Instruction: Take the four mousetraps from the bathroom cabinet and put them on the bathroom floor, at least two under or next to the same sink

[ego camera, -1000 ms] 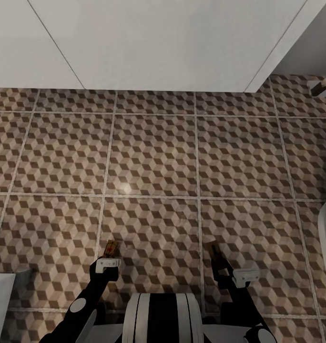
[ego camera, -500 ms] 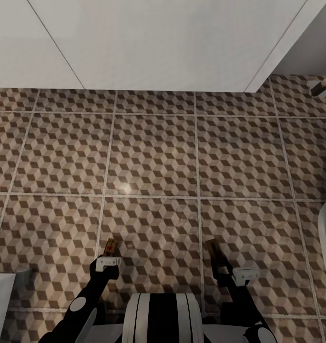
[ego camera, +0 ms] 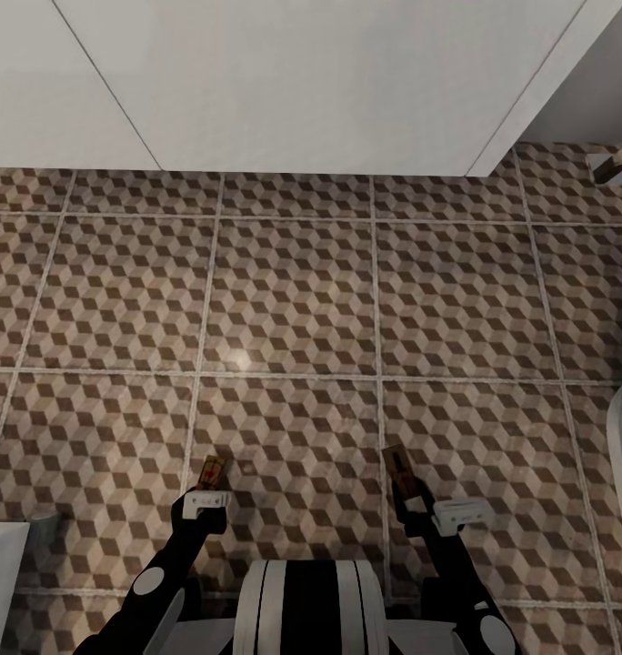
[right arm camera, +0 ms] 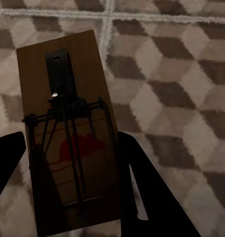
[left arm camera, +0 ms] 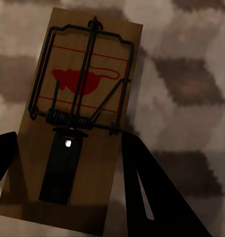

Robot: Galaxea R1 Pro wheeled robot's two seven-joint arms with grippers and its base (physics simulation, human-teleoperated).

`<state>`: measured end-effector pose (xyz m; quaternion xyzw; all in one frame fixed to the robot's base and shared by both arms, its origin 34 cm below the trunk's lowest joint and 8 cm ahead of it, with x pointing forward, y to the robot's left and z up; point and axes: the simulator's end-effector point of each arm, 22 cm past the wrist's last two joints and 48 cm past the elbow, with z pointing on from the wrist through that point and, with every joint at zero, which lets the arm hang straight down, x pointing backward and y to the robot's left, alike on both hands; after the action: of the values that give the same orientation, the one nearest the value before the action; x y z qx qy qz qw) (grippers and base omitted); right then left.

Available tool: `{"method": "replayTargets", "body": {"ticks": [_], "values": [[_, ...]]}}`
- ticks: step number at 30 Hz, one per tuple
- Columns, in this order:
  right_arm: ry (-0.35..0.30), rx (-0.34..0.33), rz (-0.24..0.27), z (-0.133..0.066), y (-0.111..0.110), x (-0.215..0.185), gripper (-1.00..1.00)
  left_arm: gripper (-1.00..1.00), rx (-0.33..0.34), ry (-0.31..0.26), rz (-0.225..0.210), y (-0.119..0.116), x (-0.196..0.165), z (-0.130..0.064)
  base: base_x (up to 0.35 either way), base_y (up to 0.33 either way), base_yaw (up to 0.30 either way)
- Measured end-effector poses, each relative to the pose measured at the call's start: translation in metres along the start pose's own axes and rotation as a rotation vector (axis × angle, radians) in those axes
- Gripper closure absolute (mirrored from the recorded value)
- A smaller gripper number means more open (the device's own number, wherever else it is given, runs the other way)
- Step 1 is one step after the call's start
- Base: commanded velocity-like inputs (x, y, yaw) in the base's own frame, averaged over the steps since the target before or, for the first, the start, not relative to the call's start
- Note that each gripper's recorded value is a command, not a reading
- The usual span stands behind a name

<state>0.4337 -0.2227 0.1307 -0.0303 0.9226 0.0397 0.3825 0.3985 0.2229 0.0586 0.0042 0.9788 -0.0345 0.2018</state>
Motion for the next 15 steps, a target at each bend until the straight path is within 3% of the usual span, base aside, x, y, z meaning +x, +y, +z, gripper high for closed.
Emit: {"method": "replayTargets", "body": {"ticks": [15], "values": [[-0.001, -0.006, -0.008, 0.0012, 0.0021, 0.0011, 1.00, 1.00, -0.004, 0.003, -0.001, 0.0018, 0.0013, 0.0016, 0.000, 0.000, 0.000]]}}
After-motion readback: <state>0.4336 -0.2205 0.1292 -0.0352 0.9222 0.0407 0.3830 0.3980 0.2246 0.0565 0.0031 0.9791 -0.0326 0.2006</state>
